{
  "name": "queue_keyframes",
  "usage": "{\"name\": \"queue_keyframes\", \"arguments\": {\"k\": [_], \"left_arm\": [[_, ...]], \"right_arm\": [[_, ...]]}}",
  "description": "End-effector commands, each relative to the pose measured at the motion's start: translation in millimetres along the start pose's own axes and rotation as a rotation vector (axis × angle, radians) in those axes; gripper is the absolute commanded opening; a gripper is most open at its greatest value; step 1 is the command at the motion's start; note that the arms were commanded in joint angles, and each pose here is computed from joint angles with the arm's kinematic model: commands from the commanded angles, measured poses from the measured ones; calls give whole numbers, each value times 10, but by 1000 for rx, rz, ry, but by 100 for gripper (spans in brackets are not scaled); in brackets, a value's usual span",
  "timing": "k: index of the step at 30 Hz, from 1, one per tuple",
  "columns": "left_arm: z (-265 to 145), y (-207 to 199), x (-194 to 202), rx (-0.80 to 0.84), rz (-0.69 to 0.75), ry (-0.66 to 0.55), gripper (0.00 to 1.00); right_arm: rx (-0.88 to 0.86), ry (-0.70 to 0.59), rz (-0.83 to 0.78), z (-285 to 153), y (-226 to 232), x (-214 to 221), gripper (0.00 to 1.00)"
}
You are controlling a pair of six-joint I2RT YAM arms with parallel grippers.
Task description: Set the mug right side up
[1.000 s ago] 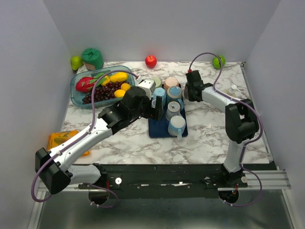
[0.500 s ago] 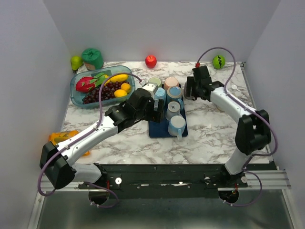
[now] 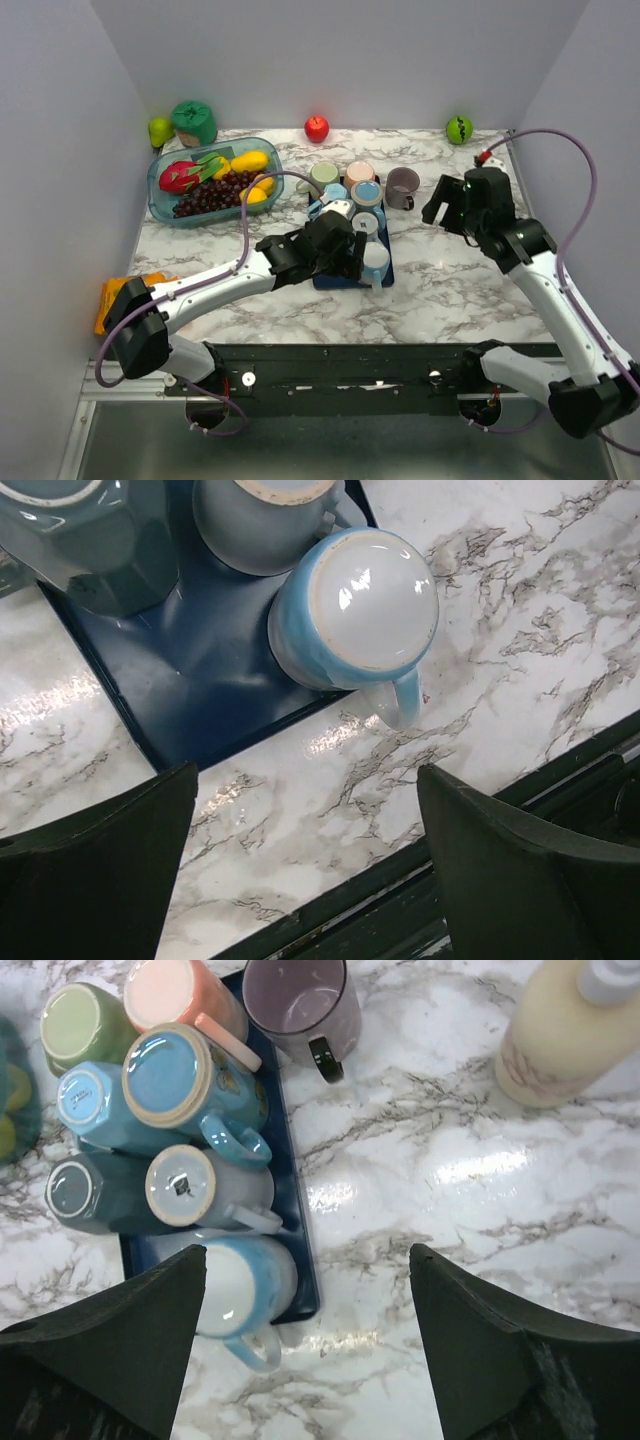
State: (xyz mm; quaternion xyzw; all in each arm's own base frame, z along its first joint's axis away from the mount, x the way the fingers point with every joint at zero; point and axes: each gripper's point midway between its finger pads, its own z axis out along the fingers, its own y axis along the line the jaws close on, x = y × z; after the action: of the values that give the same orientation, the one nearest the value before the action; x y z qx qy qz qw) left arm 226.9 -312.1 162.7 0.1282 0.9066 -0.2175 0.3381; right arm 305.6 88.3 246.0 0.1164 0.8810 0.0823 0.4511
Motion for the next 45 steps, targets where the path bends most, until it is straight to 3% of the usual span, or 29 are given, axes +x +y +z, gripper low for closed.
{"name": "queue_keyframes", "arguments": {"k": [1,14,22,33,39,41,45], "left_arm": [[98,-54,-28,-56,-62,-33,99],[438,-132,180,-151,-61,76,99],[595,-108,255,-199,-82,99,99],[766,-478,306,-117,-122,108,99],[859,-450,401,-155,-160,135,99],[888,-419,439,-175,-168,144,97],[887,-343,470,-212,-181,142,84]], "right_arm": [[41,1,87,-384,-248,175,89],[-42,-50,133,-929,-299,166,89],[-40,-36,116,-926,-310,204,89],[-35,-3,89,-866,-333,312,89],[-35,9,71,-874,-344,340,89],[-35,8,68,-877,-345,338,89],[-37,9,69,-880,-356,360,89]]}}
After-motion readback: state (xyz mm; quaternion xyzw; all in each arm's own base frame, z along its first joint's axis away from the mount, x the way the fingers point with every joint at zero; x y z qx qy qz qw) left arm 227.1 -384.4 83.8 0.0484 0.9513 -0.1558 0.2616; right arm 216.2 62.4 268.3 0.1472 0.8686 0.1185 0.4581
